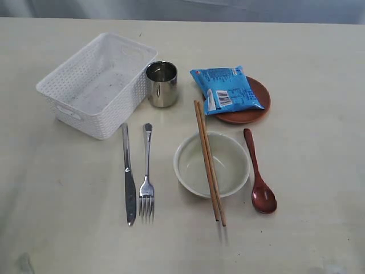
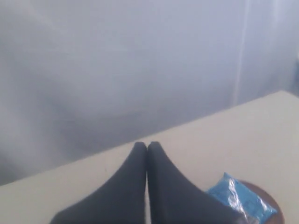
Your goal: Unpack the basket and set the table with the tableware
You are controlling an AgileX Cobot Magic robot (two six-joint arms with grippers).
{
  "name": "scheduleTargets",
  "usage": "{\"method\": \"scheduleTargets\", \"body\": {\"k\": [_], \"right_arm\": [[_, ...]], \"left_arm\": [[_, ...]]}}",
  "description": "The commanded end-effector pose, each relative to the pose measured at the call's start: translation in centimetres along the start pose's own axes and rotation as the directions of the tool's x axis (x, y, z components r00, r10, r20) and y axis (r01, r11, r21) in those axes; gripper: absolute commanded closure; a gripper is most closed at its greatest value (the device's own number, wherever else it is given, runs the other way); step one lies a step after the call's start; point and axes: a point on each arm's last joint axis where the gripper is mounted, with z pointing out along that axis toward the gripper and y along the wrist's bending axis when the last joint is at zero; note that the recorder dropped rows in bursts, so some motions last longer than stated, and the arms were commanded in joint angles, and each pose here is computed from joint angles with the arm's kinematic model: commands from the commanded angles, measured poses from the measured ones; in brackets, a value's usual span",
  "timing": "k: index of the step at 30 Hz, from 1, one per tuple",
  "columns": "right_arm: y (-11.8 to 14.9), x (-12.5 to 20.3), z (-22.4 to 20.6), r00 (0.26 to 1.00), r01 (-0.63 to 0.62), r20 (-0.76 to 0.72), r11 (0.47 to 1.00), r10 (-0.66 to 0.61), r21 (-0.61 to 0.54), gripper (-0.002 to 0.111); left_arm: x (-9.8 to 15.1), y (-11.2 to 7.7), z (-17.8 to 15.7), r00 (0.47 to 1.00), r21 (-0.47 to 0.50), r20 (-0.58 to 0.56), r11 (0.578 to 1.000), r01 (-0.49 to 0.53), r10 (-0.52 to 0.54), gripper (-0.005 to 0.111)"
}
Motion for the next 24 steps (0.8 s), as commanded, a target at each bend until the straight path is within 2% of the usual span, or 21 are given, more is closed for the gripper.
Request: {"method": "scheduleTargets", "body": {"k": [1, 4, 8, 16, 24], "right_arm": [[0.0, 0.0, 0.0, 1.000, 0.000, 0.012, 1.000, -0.001, 0.007, 0.108], [0.0, 0.0, 0.0, 1.000, 0.000, 0.012, 1.000, -0.001, 0.007, 0.108], [0.0, 0.0, 0.0, 1.000, 0.000, 0.012, 1.000, -0.001, 0.007, 0.108], [0.0, 0.0, 0.0, 1.000, 0.000, 0.012, 1.000, -0.001, 0.007, 0.108], [0.0, 0.0, 0.0, 1.000, 0.000, 0.012, 1.000, -0.001, 0.007, 0.108]], "left_arm": [[0.5, 1.0, -5.2, 0.982, -0.108, 0.135, 0.983, 0.147, -0.132, 0.107], [2.4, 1.3, -7.9, 0.958, -0.191, 0.204, 0.951, 0.241, -0.202, 0.107], [5.1, 0.7, -10.1, 0.946, -0.241, 0.247, 0.933, 0.267, -0.207, 0.107], [8.2, -1.1, -11.5, 0.951, -0.188, 0.235, 0.950, 0.249, -0.203, 0.107], [9.4, -1.0, -11.2, 0.960, -0.193, 0.198, 0.952, 0.236, -0.198, 0.107]]}}
